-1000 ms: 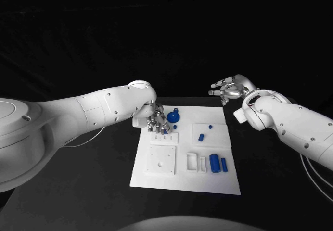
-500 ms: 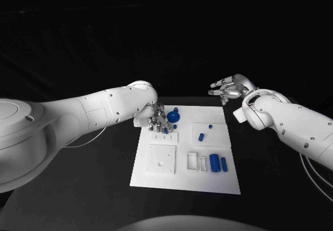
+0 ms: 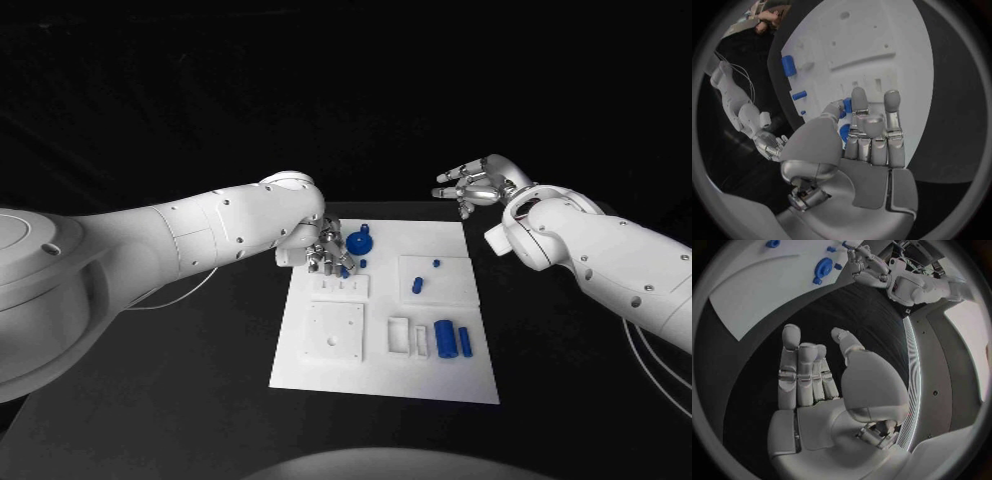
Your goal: Assemble the parts on the task board
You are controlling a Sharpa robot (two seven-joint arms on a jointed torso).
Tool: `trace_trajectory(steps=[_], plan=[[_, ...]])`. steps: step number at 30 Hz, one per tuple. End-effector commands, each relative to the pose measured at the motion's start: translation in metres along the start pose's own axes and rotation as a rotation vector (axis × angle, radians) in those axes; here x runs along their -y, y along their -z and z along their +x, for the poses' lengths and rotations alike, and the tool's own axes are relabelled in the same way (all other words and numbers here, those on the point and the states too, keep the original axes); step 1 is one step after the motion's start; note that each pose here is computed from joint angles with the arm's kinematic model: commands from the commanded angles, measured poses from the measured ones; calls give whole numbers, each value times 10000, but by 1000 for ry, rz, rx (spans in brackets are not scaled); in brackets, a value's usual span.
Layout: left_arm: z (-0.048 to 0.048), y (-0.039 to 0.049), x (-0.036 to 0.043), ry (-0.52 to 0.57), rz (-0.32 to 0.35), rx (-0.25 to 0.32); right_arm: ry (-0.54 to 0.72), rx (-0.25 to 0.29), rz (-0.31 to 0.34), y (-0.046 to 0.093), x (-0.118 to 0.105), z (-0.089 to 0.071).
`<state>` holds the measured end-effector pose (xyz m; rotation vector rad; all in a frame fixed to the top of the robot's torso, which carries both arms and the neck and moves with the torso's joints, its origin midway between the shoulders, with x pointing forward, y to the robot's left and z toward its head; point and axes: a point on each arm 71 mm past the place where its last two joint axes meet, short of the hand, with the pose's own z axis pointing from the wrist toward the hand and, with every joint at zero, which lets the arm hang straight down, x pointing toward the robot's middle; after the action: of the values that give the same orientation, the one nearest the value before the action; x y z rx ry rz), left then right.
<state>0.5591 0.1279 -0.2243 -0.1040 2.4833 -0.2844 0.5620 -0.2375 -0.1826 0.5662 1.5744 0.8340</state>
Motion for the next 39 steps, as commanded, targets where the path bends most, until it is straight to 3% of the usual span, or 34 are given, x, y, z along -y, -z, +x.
trace_trajectory(steps=[1,14,24,39], plan=[[78,-23,-91,-11,-30,12,5,-17,-5,6,-1,10],[185,127,-192,46,18,-20,9,-11,2,24,40,-25],[240,164,-145,58,51,-42,9,-13,3,28,49,-16],[232,175,-92,45,82,10,9,-13,5,29,56,-15]])
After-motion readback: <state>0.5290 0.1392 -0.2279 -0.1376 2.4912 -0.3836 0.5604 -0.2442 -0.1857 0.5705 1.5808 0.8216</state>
